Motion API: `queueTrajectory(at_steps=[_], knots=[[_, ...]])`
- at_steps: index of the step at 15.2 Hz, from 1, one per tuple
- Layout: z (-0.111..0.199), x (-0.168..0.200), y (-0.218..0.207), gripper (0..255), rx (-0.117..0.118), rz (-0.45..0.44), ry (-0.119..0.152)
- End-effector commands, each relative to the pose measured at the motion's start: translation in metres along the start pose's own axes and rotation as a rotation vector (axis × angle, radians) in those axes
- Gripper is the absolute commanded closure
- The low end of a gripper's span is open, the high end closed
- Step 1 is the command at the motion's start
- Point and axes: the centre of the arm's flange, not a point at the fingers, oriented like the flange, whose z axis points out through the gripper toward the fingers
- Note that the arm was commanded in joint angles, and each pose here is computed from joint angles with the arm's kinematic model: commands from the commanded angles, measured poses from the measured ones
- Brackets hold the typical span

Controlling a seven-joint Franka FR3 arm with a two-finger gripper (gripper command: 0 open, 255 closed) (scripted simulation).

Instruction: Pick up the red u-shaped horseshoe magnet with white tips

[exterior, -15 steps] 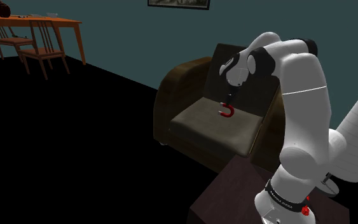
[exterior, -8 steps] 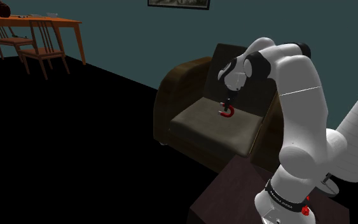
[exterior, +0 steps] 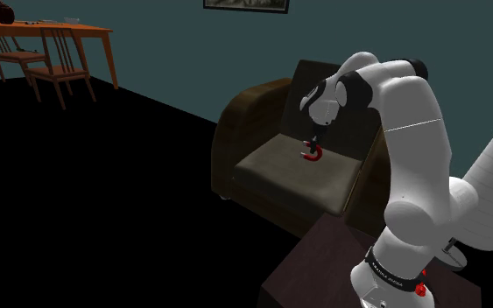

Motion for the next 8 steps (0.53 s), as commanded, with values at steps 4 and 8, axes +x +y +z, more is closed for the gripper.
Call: queueTrajectory(at_steps=[4,8], knots=[[-0.011,0.0,0.0,255,0.0,0.0,0.0],[-0.032,0.001,0.0,255,0.0,0.0,0.0]])
